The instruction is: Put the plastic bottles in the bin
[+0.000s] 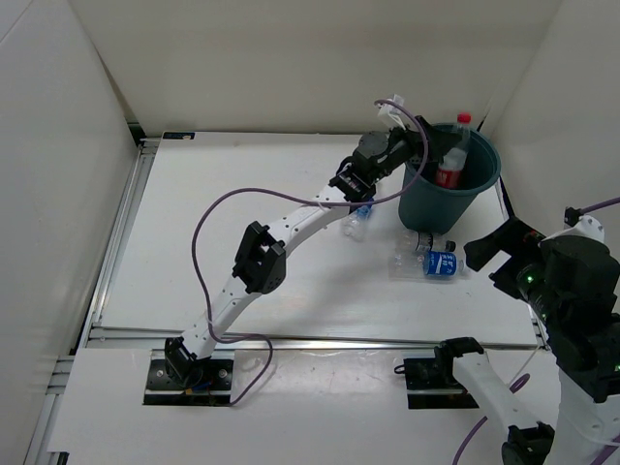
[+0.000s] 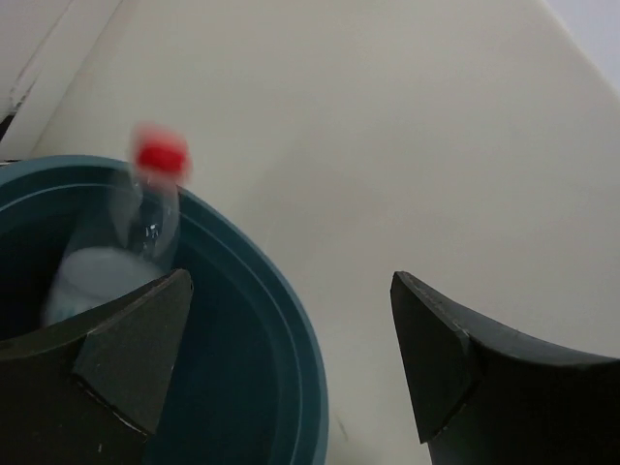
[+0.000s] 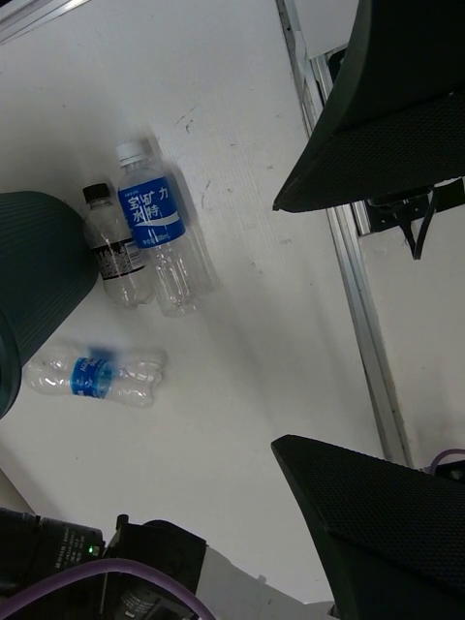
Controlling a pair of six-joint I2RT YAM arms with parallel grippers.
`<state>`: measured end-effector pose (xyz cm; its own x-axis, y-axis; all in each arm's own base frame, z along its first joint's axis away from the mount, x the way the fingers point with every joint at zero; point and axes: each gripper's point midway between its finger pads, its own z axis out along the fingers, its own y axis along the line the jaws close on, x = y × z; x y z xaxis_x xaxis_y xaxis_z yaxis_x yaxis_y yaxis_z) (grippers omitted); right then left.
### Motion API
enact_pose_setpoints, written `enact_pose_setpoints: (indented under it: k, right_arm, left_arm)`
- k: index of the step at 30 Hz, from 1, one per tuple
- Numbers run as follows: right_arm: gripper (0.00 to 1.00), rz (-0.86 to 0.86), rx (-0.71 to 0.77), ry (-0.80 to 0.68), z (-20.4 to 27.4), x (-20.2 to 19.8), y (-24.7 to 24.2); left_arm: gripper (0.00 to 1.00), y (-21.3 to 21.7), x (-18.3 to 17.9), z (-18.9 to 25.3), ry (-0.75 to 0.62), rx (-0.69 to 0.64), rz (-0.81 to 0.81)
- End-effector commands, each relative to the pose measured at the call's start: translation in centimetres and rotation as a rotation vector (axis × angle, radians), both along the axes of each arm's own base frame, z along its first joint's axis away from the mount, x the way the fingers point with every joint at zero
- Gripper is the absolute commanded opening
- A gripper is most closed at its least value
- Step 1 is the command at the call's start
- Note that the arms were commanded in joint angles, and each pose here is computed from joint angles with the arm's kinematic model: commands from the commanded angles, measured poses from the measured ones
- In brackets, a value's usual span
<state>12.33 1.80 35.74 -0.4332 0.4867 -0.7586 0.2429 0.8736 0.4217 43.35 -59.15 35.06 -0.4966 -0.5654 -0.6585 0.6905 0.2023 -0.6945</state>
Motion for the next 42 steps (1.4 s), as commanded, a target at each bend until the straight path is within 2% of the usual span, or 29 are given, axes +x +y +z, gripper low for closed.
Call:
enact_pose_setpoints:
  k: [1, 4, 10, 11, 12, 13, 14, 15, 16, 17, 18, 21, 22, 23, 24, 25, 26, 27, 31, 32, 34, 35, 36, 37, 42]
  right_arm:
    - [0.99, 0.018, -0.021, 0.055, -1.4, -1.6, -0.2]
    - [0.99, 0.018, -0.021, 0.055, -1.6, -1.8, -0.2]
    - [0.99, 0.031, -0.025, 0.059, -2.3, -1.9, -0.1]
    - [0.99, 0.041, -0.018, 0.057, -2.5, -1.9, 0.1]
    - [0.99, 0.054, -0.01, 0.055, -2.5, -1.6, 0.4]
    - [0.99, 0.069, -0.016, 0.059, -2.8, -1.4, 0.6]
    - [0.99, 0.073, -0.023, 0.052, -2.8, -1.0, 0.6]
    - [0.99, 0.074, -0.027, 0.078, -3.8, -0.6, 0.7]
    - [0.99, 0.074, -0.027, 0.078, -4.2, -0.5, 0.7]
    - [0.99, 0.069, -0.016, 0.062, -4.3, -0.2, 0.8]
    - [0.99, 0.069, -0.018, 0.072, -4.8, 0.2, 0.9]
    - [0.99, -0.006, -0.011, 0.119, -7.4, 0.5, 0.1]
    - [0.99, -0.062, -0.026, 0.13, -8.0, 0.7, -0.7]
    - [0.99, -0.089, -0.032, 0.181, -9.2, 0.6, -1.0]
    - [0.99, -0.11, -0.026, 0.201, -9.8, 0.5, -1.1]
    - [0.99, -0.14, 0.008, 0.225, -10.4, 0.7, -0.9]
    - [0.99, -0.159, 0.028, 0.241, -10.9, 0.8, -0.8]
    - [0.99, -0.17, 0.05, 0.278, -12.1, 0.7, -0.5]
    - [0.99, -0.257, 0.202, 0.22, -13.5, 2.1, 0.3]
    - [0.99, -0.299, 0.231, 0.213, -13.9, 2.3, 0.2]
    - [0.99, -0.433, 0.326, 0.229, -16.1, 2.4, -0.2]
    - [0.99, -0.475, 0.345, 0.249, -17.2, 2.4, -0.3]
    - [0.99, -0.523, 0.365, 0.25, -17.9, 2.3, -0.6]
    - [0.99, -0.568, 0.406, 0.262, -18.6, 2.4, -0.5]
    - [0.99, -0.71, 0.45, 0.36, -21.9, 2.8, -0.5]
  left_arm:
    - [0.94, 1.2, -2.5, 5.6, -0.104, 0.008, -0.006]
    - [0.97, 0.9, -3.0, 5.1, -0.111, 0.05, -0.006]
    - [1.0, 4.0, -4.1, 10.7, -0.223, 0.078, 0.075]
    - [1.0, 4.5, -4.1, 10.5, -0.253, 0.141, 0.09]
    - [1.0, 6.1, -5.3, 13.1, -0.29, 0.143, 0.103]
    - [1.0, 6.9, -5.7, 13.4, -0.302, 0.177, 0.109]
    - [1.0, 7.1, -5.8, 10.9, -0.279, 0.256, 0.103]
    - [1.0, 9.8, -7.2, 13.2, -0.303, 0.277, 0.138]
    - [1.0, 10.6, -7.8, 12.4, -0.298, 0.316, 0.135]
    - [1.0, 11.3, -7.8, 8.1, -0.241, 0.414, 0.135]
    - [1.0, 13.7, -9.2, 9.9, -0.251, 0.418, 0.158]
    - [1.0, 17.7, -10.6, 4.2, -0.124, 0.606, 0.211]
    - [1.0, 20.3, -11.9, 5.9, -0.13, 0.607, 0.268]
    - [1.0, 21.3, -13.1, 2.7, -0.087, 0.689, 0.257]
    - [1.0, 22.5, -14.0, 2.3, -0.076, 0.711, 0.269]
    - [1.0, 25.0, -15.1, 3.6, -0.077, 0.704, 0.319]
    - [1.0, 25.9, -16.0, 2.9, -0.067, 0.73, 0.318]
    - [1.0, 27.1, -17.1, 0.5, -0.034, 0.809, 0.298]
    - [1.0, 32.2, -19.4, -1.2, 0.066, 0.908, 0.356]
    - [1.0, 34.8, -20.3, -2.7, 0.119, 1.003, 0.385]
    - [1.0, 38.3, -21.6, -3.7, 0.203, 1.106, 0.443]
    - [1.0, 38.5, -21.8, -2.5, 0.206, 1.058, 0.454]
    - [1.0, 40.9, -22.5, -2.9, 0.239, 1.12, 0.5]
    - [1.0, 42.1, -22.8, -2.2, 0.249, 1.11, 0.53]
    - [1.0, 48.8, -25.7, -0.1, 0.318, 0.967, 0.679]
